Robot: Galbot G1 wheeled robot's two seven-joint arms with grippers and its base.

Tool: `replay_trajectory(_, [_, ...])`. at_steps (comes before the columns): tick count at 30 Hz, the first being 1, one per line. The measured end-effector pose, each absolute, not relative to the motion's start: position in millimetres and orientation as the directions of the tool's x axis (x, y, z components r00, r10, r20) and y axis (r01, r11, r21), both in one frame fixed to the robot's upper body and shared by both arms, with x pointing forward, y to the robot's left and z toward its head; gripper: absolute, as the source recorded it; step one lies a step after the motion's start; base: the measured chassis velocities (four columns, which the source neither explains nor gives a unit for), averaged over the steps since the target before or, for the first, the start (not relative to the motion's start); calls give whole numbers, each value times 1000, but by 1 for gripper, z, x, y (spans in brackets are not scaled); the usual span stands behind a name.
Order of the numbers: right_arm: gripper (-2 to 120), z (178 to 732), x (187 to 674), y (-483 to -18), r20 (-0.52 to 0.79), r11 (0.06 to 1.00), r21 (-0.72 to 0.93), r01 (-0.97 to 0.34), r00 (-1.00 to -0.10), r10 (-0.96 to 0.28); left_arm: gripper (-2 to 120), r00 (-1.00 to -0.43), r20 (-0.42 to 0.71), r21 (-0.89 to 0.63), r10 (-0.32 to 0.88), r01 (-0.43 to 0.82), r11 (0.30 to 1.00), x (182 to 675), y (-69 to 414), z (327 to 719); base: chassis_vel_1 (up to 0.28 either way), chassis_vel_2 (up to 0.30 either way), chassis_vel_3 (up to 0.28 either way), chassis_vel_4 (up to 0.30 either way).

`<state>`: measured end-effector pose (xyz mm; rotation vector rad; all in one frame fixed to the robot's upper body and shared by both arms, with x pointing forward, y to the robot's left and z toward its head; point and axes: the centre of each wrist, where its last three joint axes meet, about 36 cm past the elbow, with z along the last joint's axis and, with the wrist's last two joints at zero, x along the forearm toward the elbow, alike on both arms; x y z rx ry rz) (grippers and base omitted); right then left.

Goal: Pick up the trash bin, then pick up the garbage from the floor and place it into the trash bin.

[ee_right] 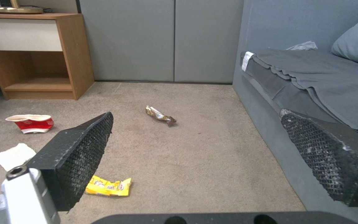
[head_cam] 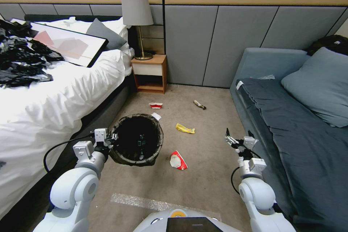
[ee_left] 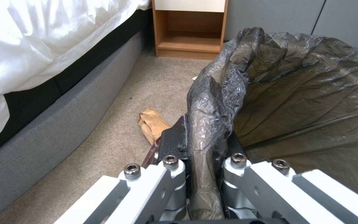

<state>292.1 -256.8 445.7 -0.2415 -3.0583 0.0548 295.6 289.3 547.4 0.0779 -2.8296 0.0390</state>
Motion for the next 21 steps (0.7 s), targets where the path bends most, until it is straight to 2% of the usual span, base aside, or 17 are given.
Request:
replay_trajectory(4, [100, 449, 297, -258, 94, 991, -26, 133, -986, 135, 5, -952, 302, -24, -43, -53, 998, 295, 289, 549, 0, 0, 0, 0])
replay_trajectory(9, [100, 453, 321, -265, 198, 997, 29, 66, -978, 58, 5, -955, 294, -24, -41, -51, 998, 292, 288, 553, 0, 0, 0, 0])
replay_trajectory(17, [100, 453, 325, -266, 216, 998, 40, 52, -975, 42, 5, -957, 287, -22, -44, -52, 998, 289, 287, 556, 0, 0, 0, 0])
replay_trajectory(21, [100, 454, 349, -269, 276, 997, 74, -2, -961, -22, 5, -957, 286, -22, -48, -57, 998, 288, 288, 556, 0, 0, 0, 0])
